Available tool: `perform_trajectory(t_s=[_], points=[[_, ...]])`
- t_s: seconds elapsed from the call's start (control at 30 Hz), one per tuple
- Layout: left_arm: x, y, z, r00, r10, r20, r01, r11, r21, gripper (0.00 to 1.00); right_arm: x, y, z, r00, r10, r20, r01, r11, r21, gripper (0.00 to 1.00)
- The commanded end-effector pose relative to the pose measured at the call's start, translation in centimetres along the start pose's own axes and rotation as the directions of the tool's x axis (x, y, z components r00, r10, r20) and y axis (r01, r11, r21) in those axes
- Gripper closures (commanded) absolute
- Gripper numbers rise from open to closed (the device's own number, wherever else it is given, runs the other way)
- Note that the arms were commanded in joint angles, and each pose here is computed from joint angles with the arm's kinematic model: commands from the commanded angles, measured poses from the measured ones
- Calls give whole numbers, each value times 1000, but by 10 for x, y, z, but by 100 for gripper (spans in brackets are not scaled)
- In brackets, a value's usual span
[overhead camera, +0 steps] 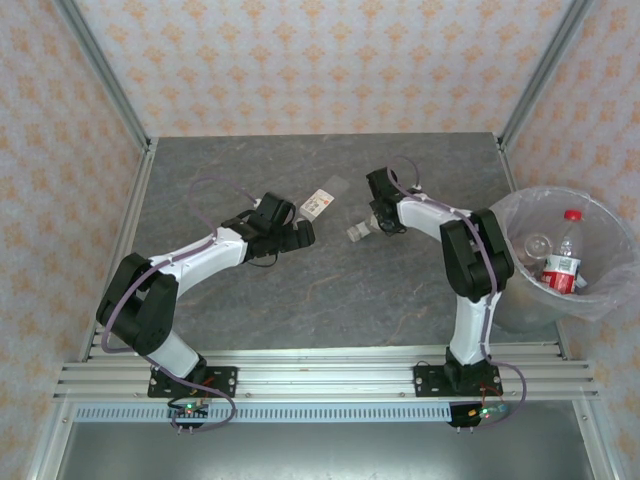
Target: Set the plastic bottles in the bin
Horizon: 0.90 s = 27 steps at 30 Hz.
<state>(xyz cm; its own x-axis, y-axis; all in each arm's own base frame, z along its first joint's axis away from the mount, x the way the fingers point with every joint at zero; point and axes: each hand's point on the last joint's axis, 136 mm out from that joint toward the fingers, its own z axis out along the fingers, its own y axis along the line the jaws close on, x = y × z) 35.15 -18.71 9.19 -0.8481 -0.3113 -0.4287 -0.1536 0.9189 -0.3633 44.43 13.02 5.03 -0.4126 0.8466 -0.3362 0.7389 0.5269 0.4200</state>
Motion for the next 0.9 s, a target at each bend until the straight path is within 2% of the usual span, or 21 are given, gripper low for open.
perform_trajectory(t_s=[0.0,0.23,0.43,0.67,0.87], points=[[-11,-5,1,1000,-17,23,17,1000,15,0,-22,30,-30,994,-62,86,74,986,-149,51],[-10,-10,6,999,-30,11,30,999,35,0,-15,43,-53,976,-201,86,217,932,-290,53],[-9,-9,6,999,-34,8,34,999,34,0,1,69,-82,971,-231,66,230,817,-529,55],[-8,-10,7,999,-41,3,41,998,40,0,4,78,-110,939,-323,121,331,743,-582,60],[-10,-14,5,999,-37,9,36,998,55,0,8,88,-141,881,-415,227,463,662,-589,62]])
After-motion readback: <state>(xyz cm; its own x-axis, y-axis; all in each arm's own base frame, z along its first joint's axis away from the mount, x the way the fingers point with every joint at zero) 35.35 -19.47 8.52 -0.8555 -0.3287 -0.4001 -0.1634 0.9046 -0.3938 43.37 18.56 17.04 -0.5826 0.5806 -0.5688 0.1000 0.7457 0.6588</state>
